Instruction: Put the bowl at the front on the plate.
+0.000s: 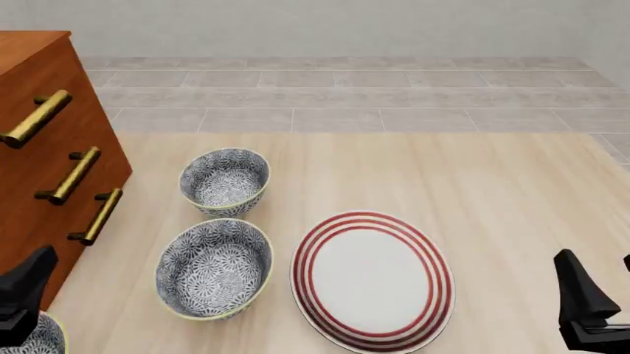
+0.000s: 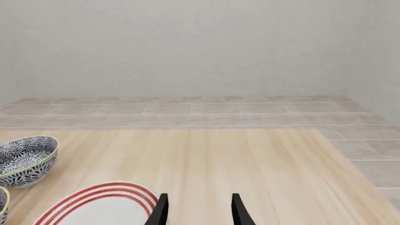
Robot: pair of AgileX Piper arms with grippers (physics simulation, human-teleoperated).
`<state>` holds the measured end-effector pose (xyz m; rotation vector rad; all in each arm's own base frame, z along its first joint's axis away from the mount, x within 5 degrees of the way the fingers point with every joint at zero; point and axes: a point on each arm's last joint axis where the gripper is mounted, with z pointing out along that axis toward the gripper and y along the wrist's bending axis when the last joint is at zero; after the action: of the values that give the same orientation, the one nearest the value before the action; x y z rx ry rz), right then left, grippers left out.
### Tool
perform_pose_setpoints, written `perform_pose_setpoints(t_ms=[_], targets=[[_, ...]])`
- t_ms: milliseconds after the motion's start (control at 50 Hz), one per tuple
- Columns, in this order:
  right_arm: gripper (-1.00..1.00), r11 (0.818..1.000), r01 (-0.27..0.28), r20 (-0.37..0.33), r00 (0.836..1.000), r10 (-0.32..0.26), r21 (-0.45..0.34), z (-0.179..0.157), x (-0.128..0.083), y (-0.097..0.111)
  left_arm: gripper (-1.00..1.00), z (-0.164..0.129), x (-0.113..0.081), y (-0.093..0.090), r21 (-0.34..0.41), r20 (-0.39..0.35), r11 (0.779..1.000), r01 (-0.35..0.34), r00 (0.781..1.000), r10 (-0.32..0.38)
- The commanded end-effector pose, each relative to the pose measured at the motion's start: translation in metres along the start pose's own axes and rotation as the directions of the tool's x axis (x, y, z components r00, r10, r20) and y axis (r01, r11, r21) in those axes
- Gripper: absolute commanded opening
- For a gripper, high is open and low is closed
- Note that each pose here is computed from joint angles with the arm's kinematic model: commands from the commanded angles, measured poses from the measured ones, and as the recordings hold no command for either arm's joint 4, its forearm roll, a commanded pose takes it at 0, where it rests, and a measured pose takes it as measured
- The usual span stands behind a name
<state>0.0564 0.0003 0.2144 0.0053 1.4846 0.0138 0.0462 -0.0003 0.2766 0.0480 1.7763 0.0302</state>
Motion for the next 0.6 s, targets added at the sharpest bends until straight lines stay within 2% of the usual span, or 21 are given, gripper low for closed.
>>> perform_pose_setpoints(t_ms=[20,60,80,140,260,440,600], targets=[[1.0,1.0,-0.004,-0.001,1.0,0.004,0.0,0.0,0.0,0.0,1.0,-0.005,0.014,0.0,-0.013,-0.095,1.0,-0.016,0.995,0.014],[1.0,1.0,-0.004,-0.001,1.0,0.004,0.0,0.0,0.0,0.0,1.0,-0.007,0.014,0.0,-0.01,-0.108,1.0,-0.012,0.994,0.011],[1.0,1.0,-0.004,-0.001,1.0,0.004,0.0,0.0,0.0,0.0,1.0,-0.006,0.016,0.0,-0.01,-0.137,1.0,-0.002,0.991,0.0],[1.0,1.0,-0.004,0.0,1.0,0.004,0.0,0.0,0.0,0.0,1.0,-0.01,0.017,0.0,-0.012,-0.138,1.0,-0.01,0.99,0.008],[1.0,1.0,-0.008,0.003,1.0,0.008,0.001,0.0,-0.001,0.0,1.0,-0.013,0.023,-0.001,-0.005,-0.194,1.0,0.005,0.981,-0.006],[1.0,1.0,-0.009,0.004,1.0,0.009,0.003,0.0,-0.001,0.0,1.0,-0.017,0.023,0.0,-0.012,-0.223,1.0,-0.003,0.975,0.001],[1.0,1.0,-0.014,0.005,1.0,0.013,0.005,0.0,-0.001,0.0,1.0,-0.016,0.032,-0.001,-0.025,-0.263,1.0,-0.01,0.965,0.003]])
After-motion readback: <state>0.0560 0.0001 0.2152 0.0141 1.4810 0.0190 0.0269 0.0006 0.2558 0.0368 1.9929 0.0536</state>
